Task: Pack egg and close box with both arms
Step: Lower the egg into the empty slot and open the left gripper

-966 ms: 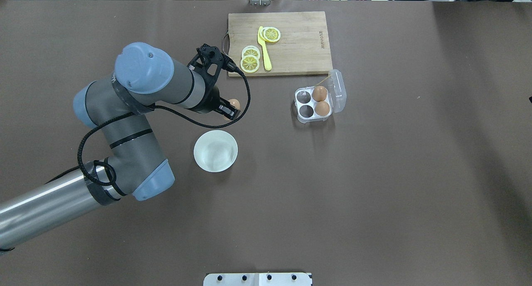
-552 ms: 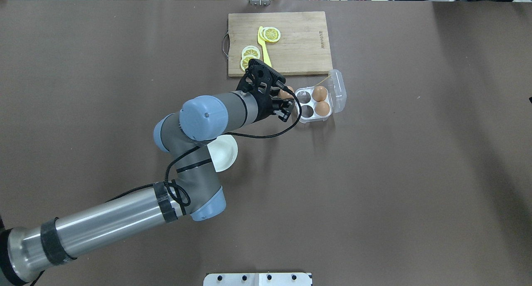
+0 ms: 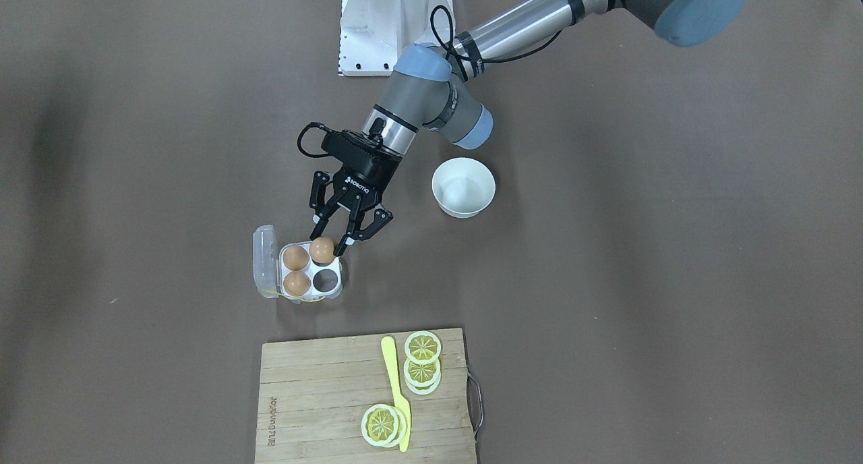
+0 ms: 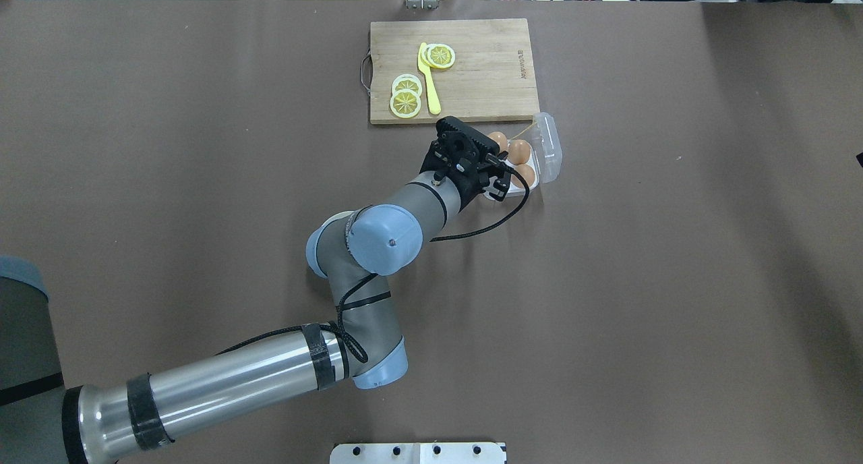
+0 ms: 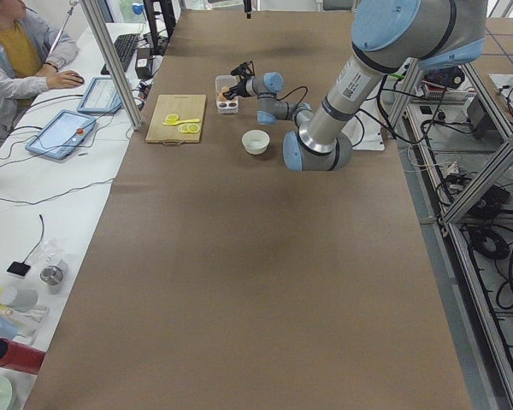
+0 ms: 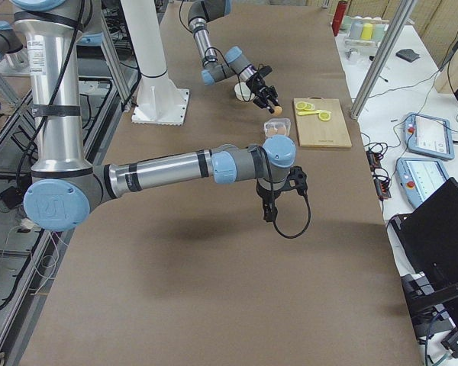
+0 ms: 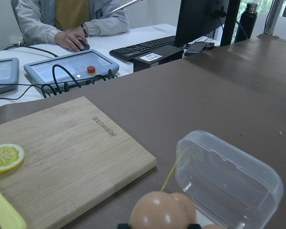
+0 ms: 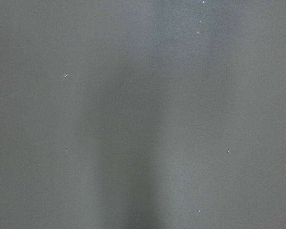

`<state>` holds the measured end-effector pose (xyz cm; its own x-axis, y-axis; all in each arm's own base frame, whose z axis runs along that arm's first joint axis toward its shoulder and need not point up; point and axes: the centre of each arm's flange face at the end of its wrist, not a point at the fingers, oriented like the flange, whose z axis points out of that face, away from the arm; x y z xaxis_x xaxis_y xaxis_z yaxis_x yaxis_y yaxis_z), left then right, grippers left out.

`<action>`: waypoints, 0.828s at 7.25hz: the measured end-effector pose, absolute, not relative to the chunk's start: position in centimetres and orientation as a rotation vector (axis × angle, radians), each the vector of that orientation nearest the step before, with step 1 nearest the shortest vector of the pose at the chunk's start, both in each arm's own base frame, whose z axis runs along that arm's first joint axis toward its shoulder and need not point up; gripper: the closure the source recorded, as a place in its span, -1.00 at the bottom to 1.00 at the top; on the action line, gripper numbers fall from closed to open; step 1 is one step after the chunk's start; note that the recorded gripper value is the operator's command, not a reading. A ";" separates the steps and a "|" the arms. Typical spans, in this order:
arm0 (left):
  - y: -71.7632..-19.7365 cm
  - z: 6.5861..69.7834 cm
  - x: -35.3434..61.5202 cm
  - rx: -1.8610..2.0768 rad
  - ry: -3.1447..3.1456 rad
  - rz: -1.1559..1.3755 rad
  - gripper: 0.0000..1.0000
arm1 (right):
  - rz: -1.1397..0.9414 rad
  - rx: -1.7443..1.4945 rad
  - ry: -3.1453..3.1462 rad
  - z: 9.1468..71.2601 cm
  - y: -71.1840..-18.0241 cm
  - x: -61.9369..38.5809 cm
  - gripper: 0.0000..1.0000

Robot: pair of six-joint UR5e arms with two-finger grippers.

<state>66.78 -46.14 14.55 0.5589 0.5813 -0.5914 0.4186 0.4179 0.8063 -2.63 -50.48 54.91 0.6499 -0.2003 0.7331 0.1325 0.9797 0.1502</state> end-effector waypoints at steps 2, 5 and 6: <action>-45.9 15.0 67.6 1.198 1.022 0.164 1.00 | -0.190 0.089 -0.842 54.8 -50.5 -2.6 -1.00; -45.8 15.9 68.6 1.181 1.013 0.230 1.00 | -0.191 0.091 -0.841 54.7 -50.5 -2.6 -1.00; -45.8 15.8 68.8 1.179 1.013 0.234 1.00 | -0.191 0.091 -0.841 54.7 -50.5 -2.6 -1.00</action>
<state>68.79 -45.81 15.83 0.5619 0.6329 -0.5327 0.3350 0.4147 0.8461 -2.61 -50.47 54.66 0.6512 -0.2039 0.7310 0.1321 0.9790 0.1555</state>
